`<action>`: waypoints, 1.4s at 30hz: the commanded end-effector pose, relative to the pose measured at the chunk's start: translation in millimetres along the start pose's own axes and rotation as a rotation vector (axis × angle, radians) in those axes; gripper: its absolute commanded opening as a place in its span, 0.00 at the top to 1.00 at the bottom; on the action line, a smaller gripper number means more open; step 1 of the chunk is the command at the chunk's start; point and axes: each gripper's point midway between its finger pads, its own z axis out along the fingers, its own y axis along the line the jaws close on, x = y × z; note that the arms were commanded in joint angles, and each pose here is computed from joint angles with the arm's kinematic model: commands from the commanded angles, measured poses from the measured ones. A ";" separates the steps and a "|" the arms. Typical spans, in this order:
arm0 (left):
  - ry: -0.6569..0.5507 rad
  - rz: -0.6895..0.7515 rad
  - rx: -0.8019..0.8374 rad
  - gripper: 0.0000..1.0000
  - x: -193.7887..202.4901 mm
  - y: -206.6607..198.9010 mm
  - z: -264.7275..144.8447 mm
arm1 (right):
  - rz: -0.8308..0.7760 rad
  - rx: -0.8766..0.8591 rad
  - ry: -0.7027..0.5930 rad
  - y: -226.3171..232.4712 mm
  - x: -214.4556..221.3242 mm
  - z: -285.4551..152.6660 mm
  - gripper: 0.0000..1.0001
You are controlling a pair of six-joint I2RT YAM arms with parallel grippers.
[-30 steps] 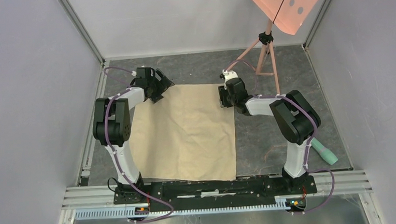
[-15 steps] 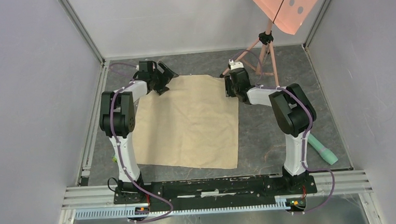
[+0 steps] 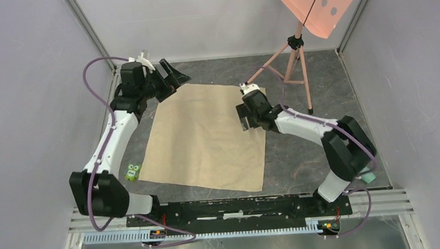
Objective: Fold the napkin into a case and place the utensils inside
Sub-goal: Smooth out the napkin at the center of the board, then pick up the flattened napkin from the center of the board.
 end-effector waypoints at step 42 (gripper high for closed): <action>-0.064 0.442 0.072 0.00 52.0 -14.5 -94.4 | 0.783 0.196 0.509 97.6 210.3 -159.0 0.41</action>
